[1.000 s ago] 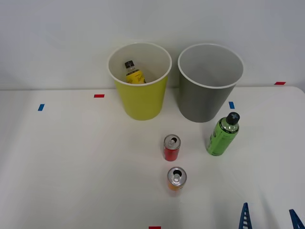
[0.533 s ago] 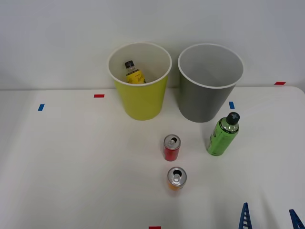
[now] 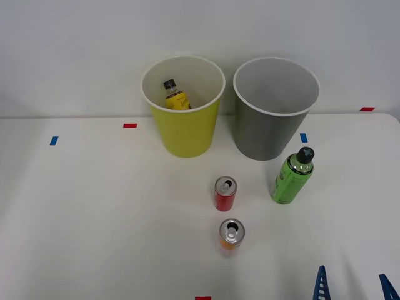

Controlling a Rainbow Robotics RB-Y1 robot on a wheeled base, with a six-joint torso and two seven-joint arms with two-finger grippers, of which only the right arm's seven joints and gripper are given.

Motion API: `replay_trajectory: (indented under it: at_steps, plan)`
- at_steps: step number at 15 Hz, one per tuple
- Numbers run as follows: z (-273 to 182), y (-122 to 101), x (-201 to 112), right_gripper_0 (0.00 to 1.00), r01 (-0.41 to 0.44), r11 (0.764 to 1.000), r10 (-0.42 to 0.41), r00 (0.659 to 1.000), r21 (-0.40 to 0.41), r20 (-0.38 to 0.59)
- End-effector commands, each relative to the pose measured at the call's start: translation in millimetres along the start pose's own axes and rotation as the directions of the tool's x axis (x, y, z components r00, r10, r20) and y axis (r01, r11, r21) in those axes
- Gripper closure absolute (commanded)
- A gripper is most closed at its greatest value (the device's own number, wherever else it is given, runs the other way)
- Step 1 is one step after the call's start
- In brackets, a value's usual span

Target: Put cans in the gray bin, plastic bottles in the light green bin

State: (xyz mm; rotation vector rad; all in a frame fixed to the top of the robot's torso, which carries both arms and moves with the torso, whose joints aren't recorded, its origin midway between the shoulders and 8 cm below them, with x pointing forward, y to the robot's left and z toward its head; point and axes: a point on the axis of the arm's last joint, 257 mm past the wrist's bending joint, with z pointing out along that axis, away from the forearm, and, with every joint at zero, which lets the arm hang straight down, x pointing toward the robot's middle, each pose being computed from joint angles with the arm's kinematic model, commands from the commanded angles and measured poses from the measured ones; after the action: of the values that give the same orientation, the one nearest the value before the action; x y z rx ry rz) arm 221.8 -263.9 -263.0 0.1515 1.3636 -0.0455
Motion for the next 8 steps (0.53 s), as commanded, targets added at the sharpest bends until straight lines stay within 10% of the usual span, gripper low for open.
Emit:
replay_trajectory:
  at_steps: [1, 8]
  plan:
    - [0.0, 0.0, 0.0, 0.00, 0.000, 1.000, 0.000, 1.000, 0.000, 0.000]
    - [0.0, 0.0, 0.0, 0.00, 0.000, 1.000, 0.000, 1.000, 0.000, 0.000]
